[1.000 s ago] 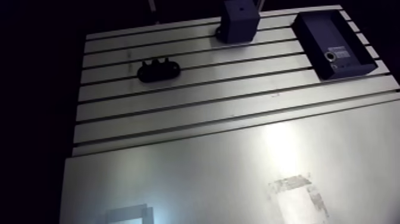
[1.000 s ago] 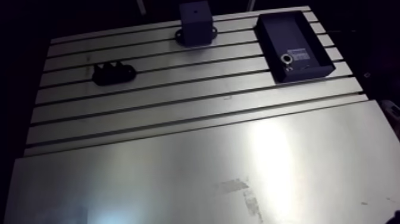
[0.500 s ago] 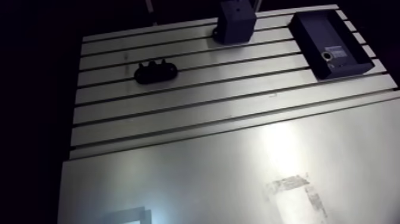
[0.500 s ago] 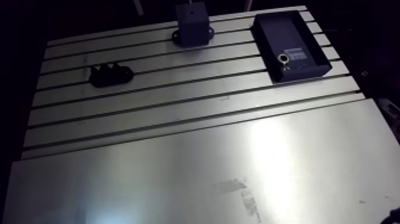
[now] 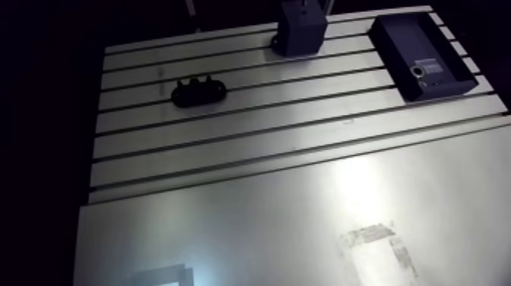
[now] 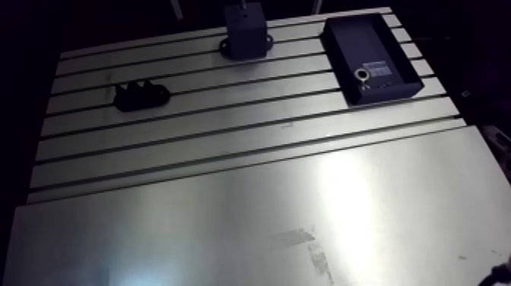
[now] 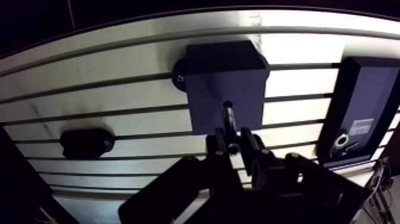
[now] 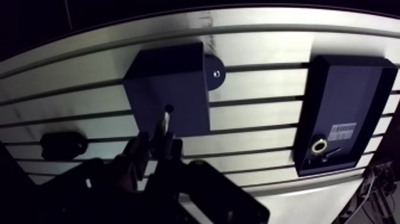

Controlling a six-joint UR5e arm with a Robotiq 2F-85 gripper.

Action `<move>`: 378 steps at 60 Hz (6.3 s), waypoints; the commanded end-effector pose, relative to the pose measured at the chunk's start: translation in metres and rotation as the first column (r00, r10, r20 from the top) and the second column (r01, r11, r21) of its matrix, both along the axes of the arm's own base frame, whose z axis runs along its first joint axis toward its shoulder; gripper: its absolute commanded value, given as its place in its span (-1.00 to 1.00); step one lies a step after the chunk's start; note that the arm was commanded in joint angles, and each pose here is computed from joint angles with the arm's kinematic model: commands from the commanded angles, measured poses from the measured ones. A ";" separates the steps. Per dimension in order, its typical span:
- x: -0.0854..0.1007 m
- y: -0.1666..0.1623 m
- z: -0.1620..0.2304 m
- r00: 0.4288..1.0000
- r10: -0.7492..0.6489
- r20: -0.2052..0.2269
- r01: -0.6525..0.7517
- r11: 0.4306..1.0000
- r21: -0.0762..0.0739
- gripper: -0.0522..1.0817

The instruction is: Pick up the M10 bolt and insert it into the hole until fully seated.

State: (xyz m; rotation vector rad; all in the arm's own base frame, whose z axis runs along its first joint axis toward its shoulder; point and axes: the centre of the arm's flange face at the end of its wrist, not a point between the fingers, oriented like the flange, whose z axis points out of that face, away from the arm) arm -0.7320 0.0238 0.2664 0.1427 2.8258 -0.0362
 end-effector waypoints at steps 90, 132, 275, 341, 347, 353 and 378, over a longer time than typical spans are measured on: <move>0.002 0.001 -0.006 1.000 -0.003 0.001 0.003 1.000 -0.003 0.99; 0.002 0.001 -0.007 1.000 -0.002 0.002 0.002 1.000 -0.005 0.99; 0.012 0.000 -0.026 1.000 -0.002 -0.003 0.002 1.000 -0.001 -0.87; 0.108 -0.070 0.178 0.964 0.149 -0.220 -0.145 0.989 0.035 -0.88; 0.125 -0.084 0.192 0.958 0.169 -0.231 -0.164 0.986 0.038 -0.88; 0.142 -0.092 0.202 0.954 0.178 -0.242 -0.173 0.984 0.043 -0.88; 0.178 -0.097 0.220 0.946 0.176 -0.272 -0.171 0.984 0.041 -0.88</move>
